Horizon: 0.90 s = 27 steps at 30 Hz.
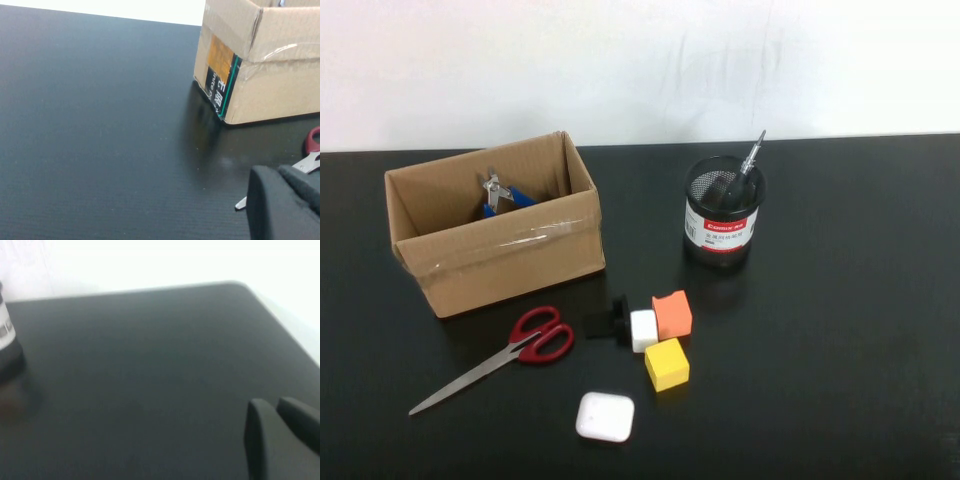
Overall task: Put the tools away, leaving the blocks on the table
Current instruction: Pick up the scissors from the table
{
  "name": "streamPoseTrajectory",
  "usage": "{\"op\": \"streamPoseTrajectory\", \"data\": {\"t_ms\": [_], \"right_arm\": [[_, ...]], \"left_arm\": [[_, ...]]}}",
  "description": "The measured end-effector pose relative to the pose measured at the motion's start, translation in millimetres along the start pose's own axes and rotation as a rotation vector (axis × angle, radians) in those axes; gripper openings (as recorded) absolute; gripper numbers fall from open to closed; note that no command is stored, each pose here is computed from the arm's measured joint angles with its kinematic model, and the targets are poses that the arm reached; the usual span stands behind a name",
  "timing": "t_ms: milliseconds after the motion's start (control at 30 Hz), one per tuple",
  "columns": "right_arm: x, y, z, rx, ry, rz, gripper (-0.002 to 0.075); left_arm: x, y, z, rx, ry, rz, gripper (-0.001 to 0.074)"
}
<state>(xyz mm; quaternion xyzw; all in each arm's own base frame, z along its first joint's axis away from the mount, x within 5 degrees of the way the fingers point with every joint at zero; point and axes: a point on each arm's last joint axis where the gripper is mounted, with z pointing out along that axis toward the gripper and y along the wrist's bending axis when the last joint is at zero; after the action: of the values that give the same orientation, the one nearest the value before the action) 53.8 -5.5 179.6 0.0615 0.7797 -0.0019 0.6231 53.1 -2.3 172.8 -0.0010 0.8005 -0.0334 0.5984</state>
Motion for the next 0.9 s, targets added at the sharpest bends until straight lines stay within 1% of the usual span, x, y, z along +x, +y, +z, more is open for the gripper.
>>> {"op": "streamPoseTrajectory", "data": {"t_ms": [167, 367, 900], "right_arm": [[7.6, -0.2, 0.3, 0.000, 0.069, -0.079, -0.0006], [8.6, 0.0, 0.3, -0.006, 0.080, -0.152, -0.0006], [8.6, 0.1, 0.3, -0.007, 0.080, -0.159, -0.0006]], "left_arm": [[0.0, 0.0, 0.0, 0.000, 0.000, 0.000, -0.0004], [0.0, 0.0, 0.0, 0.000, 0.000, 0.000, -0.0004], [0.0, 0.0, 0.0, 0.000, 0.000, 0.000, -0.0004]]}}
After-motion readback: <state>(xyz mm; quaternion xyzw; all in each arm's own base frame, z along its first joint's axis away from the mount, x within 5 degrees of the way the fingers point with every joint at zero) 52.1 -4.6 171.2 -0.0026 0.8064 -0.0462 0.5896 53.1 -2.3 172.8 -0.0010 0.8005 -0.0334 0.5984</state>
